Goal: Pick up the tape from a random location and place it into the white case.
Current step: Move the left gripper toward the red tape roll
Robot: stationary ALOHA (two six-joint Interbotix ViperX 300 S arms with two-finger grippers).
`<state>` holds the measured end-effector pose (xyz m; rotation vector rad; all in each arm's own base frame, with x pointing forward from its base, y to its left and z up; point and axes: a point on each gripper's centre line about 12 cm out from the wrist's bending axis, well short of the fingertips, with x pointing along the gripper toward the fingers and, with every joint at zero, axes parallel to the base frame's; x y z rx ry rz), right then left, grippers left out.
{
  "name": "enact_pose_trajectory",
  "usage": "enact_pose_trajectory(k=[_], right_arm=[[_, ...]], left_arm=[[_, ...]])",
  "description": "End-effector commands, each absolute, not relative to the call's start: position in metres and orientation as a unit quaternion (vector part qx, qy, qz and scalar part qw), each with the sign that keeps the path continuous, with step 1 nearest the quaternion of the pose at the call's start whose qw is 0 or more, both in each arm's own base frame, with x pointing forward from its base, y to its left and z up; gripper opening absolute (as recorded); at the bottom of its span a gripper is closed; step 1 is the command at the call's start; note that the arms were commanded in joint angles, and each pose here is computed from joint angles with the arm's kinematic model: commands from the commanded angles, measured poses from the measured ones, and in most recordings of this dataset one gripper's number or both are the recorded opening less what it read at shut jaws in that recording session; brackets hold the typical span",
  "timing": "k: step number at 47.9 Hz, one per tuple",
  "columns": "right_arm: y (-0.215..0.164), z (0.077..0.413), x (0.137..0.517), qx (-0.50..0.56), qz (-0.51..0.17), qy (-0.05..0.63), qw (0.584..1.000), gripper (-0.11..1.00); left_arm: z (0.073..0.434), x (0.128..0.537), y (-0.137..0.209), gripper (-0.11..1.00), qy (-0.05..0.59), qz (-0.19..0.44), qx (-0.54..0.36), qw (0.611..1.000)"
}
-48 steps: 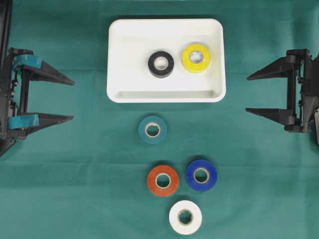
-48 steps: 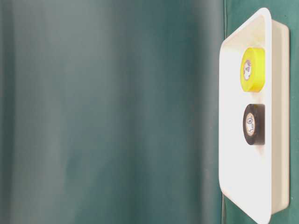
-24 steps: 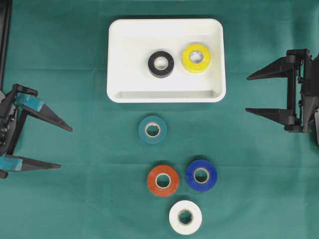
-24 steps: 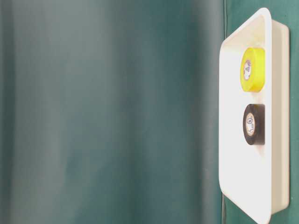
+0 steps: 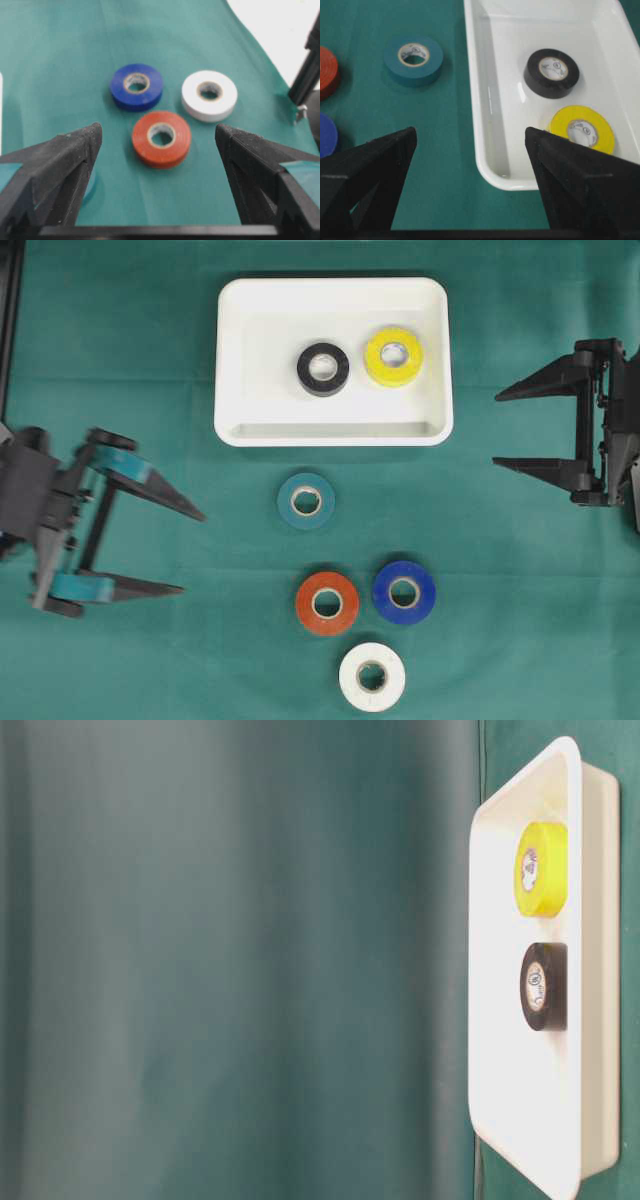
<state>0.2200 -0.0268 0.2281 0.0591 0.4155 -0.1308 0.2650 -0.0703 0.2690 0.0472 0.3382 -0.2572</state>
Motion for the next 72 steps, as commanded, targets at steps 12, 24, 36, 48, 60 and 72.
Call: enact_pose_trajectory(k=[12,24,36,48,60,72], right_arm=[[-0.027,0.235,0.223,0.029,-0.065,0.199,0.977,0.88],[-0.027,0.236,0.223,0.024,-0.064,0.198,0.978,0.88],[-0.027,0.236,0.223,0.024,-0.064,0.198,0.978,0.88],[-0.027,0.238,0.224,0.022,-0.063,0.197,0.978,0.88],[-0.027,0.238,0.224,0.02,-0.064,0.202,0.977,0.88],[-0.027,0.238,0.224,0.02,-0.065,0.203,0.977,0.88]], left_arm=[[0.287,0.331,-0.083,0.95,0.163,-0.122,0.024,0.979],[0.296,0.375,-0.089,0.95,0.167,-0.118,0.039,0.978],[0.299,0.396,-0.093,0.95,0.195,-0.117,0.046,0.973],[0.298,0.403,-0.095,0.95,0.212,-0.117,0.045,0.969],[0.292,0.416,-0.1,0.95,0.285,-0.118,0.053,0.95],[0.285,0.432,-0.107,0.95,0.39,-0.118,0.065,0.911]])
